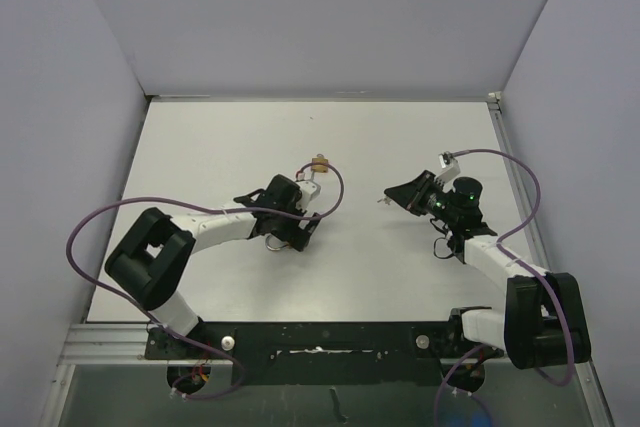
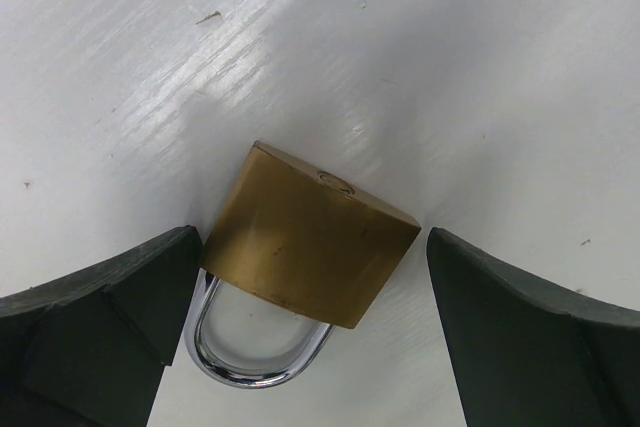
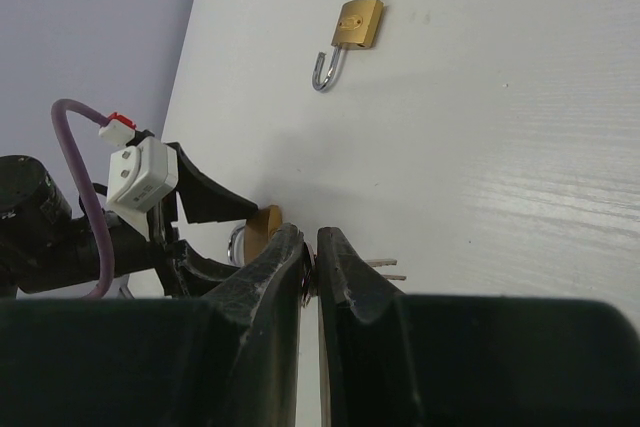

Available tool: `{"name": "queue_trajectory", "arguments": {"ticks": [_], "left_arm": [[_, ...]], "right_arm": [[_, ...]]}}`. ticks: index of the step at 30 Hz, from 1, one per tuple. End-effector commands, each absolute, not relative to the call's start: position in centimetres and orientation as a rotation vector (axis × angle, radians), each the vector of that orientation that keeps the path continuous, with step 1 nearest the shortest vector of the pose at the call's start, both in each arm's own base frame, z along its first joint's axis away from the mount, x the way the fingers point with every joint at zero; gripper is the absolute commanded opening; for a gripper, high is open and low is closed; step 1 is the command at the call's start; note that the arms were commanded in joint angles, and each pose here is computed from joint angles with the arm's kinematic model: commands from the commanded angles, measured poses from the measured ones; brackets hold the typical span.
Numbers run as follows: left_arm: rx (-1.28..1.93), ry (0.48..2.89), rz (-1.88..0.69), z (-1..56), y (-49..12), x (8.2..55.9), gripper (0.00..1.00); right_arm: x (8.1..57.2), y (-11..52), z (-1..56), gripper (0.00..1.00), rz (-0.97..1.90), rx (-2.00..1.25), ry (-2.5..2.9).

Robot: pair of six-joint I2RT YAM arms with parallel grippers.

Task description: Unlock with the key

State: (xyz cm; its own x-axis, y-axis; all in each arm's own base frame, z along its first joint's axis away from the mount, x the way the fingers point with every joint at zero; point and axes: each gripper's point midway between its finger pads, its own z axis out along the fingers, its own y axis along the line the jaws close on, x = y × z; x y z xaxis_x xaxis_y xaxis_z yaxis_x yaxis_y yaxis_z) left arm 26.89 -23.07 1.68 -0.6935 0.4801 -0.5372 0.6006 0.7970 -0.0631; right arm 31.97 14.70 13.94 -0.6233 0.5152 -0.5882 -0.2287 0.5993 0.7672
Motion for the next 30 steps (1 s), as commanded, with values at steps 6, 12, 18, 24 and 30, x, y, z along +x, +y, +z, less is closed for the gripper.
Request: {"name": "queue_trajectory", "arguments": {"ticks": [6, 12, 18, 24, 30], "left_arm": [[0.769, 2.523, -0.400, 1.7, -24.6, 26.4, 0.97], [0.724, 2.528, -0.415, 2.2, -25.1, 25.6, 0.97], [0.701, 2.537, -0.391, 2.3, -25.1, 24.9, 0.97], [0.669, 2.545, -0.360, 2.6, -25.3, 24.4, 0.97], [0.650, 2.533, -0.320, 3.5, -25.2, 24.2, 0.97]], "right_arm": [[32.5, 14.6, 15.2, 0.00, 1.096, 0.184, 1.916], [32.6, 14.6, 15.2, 0.00, 1.102, 0.182, 1.915], [32.6, 14.7, 15.2, 0.00, 1.106, 0.180, 1.914], [32.6, 14.7, 15.2, 0.00, 1.107, 0.180, 1.914], [32.6, 14.8, 15.1, 0.00, 1.109, 0.178, 1.915]]}}
